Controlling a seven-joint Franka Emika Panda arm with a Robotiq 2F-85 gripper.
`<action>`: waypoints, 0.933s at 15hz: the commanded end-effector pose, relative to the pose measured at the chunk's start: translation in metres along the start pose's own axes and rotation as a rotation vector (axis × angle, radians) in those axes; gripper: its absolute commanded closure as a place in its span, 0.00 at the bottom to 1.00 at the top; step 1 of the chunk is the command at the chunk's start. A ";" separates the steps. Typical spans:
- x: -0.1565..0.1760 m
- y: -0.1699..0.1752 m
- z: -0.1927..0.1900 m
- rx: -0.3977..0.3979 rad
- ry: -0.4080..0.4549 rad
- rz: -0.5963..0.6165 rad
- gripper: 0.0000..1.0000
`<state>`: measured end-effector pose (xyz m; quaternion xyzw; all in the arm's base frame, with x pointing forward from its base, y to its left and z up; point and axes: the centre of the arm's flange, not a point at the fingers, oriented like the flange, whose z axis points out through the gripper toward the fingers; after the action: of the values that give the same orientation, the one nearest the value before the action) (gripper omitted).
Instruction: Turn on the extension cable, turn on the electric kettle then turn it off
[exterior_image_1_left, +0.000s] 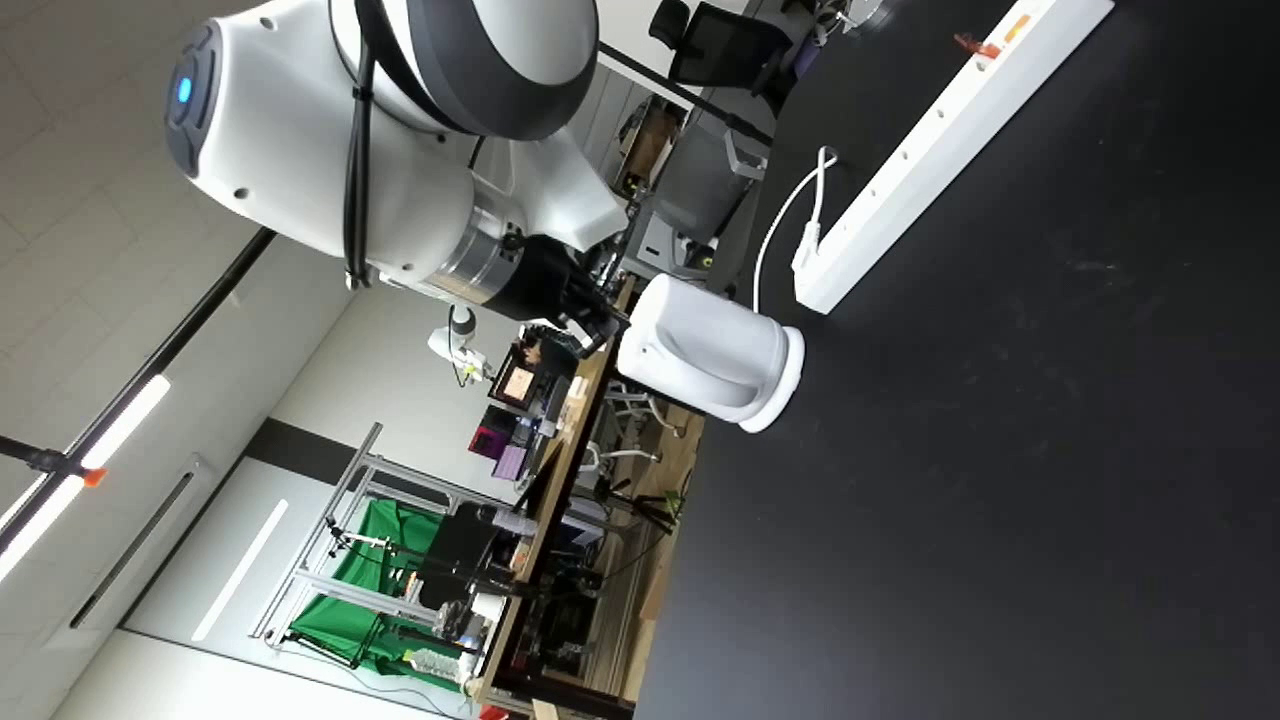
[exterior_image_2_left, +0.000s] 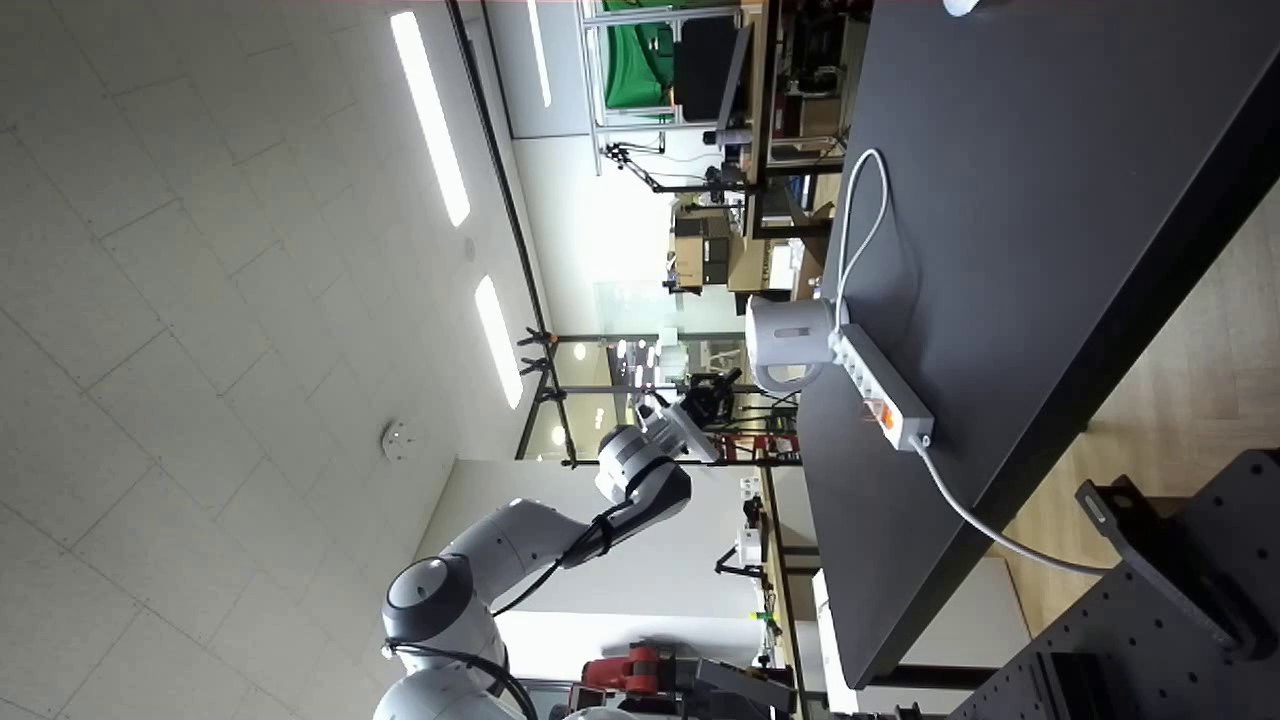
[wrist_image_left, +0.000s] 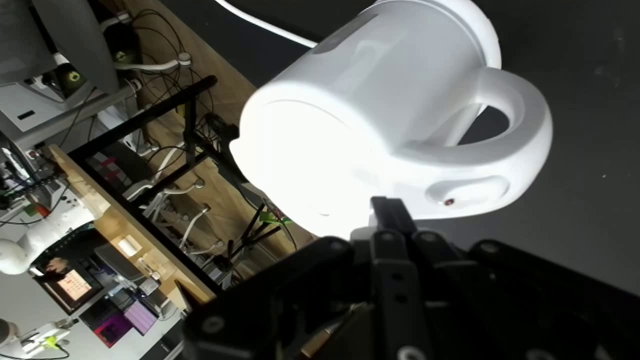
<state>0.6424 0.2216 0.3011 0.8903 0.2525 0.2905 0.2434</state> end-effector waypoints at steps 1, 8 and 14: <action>-0.003 0.029 -0.023 -0.001 0.034 0.092 1.00; -0.011 0.065 -0.029 0.012 0.049 0.176 0.73; -0.024 0.085 -0.028 0.016 0.039 0.228 0.33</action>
<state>0.6457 0.1639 0.3500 0.9058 0.1775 0.3242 0.2074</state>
